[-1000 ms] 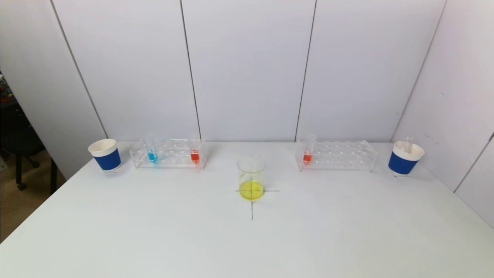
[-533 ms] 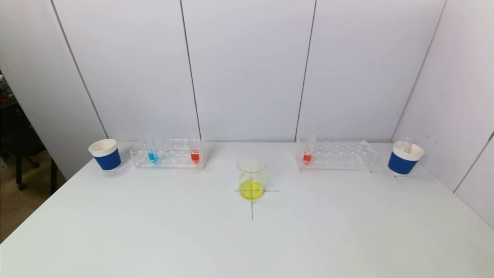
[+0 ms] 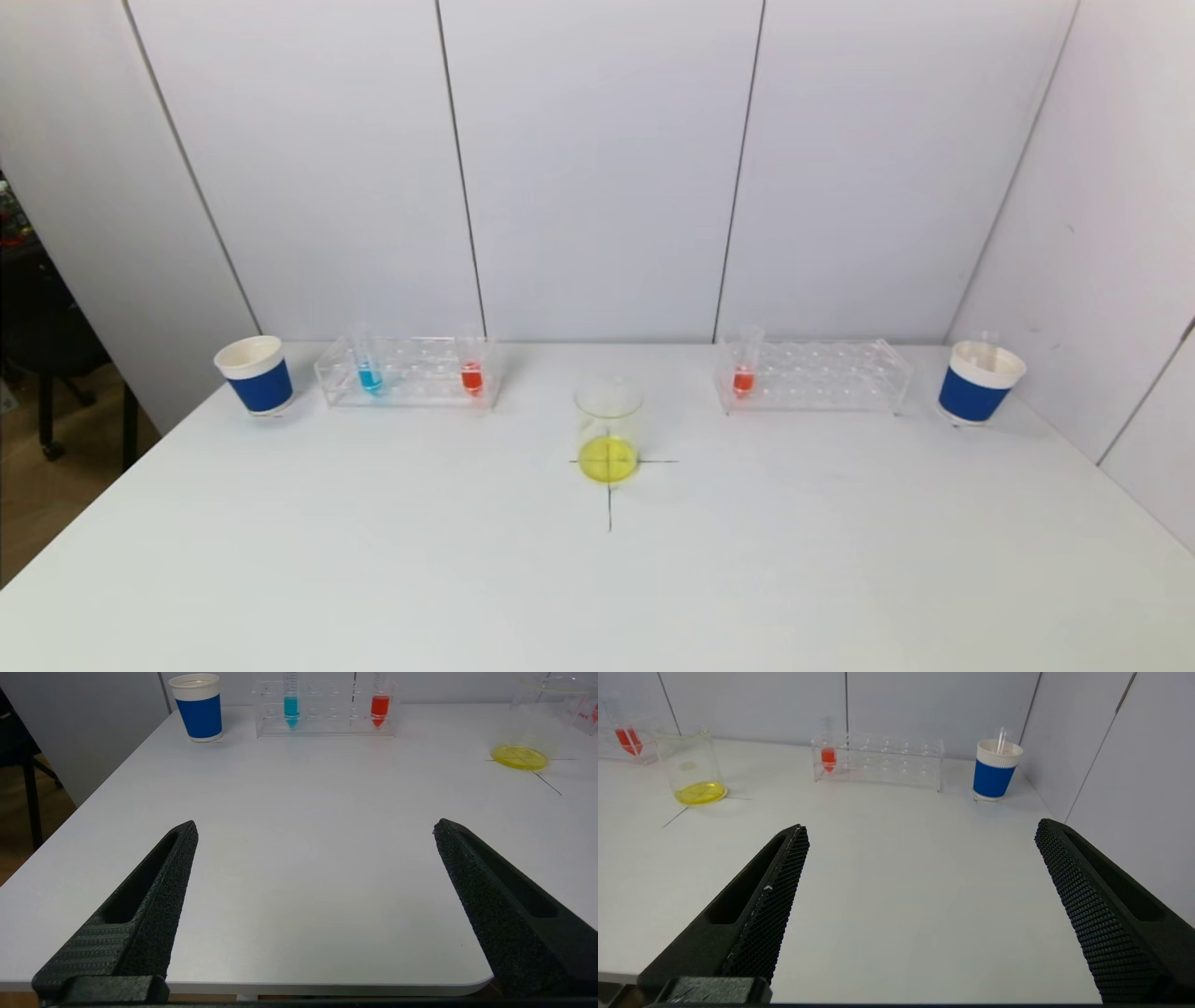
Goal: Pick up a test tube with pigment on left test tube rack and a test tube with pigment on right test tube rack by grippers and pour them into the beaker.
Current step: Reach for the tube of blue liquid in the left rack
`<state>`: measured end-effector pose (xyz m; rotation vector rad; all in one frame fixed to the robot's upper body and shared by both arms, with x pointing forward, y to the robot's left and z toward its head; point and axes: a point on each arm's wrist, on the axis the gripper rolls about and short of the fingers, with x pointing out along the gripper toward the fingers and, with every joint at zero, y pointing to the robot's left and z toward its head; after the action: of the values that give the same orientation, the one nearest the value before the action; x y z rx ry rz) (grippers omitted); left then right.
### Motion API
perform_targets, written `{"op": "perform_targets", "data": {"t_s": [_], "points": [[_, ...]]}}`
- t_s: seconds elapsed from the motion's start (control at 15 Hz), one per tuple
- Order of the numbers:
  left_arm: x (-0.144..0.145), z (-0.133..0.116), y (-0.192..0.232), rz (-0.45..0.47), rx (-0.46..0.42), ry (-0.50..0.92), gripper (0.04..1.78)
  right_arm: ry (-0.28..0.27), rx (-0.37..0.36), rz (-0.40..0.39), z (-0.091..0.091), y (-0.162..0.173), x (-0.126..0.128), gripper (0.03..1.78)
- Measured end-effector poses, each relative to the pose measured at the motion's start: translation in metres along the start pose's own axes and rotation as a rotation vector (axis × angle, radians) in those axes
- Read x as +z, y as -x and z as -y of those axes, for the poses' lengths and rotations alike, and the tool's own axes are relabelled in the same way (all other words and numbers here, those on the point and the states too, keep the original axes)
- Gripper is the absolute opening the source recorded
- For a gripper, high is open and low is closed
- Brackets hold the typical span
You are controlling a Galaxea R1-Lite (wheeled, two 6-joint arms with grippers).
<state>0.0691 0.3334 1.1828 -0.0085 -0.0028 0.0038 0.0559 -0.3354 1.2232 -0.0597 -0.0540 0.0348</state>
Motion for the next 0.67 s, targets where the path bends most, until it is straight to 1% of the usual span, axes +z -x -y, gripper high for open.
{"op": "perform_targets", "data": {"t_s": [0.2,0.33,0.4,0.47,0.67], "points": [[0.000,0.000,0.000,0.000,0.000,0.000,1.76,0.029,-0.005,0.100,-0.001,-0.005,-0.011,1.76],[0.000,0.000,0.000,0.000,0.000,0.000,1.76,0.045,-0.004,0.197,-0.001,-0.008,-0.012,1.76],[0.000,0.000,0.000,0.000,0.000,0.000,1.76,0.050,-0.007,0.197,-0.001,-0.009,-0.014,1.76],[0.000,0.000,0.000,0.000,0.000,0.000,1.76,0.050,-0.011,0.161,-0.001,-0.009,-0.019,1.76],[0.000,0.000,0.000,0.000,0.000,0.000,1.76,0.040,-0.008,-0.033,-0.002,-0.011,-0.039,1.76]]}}
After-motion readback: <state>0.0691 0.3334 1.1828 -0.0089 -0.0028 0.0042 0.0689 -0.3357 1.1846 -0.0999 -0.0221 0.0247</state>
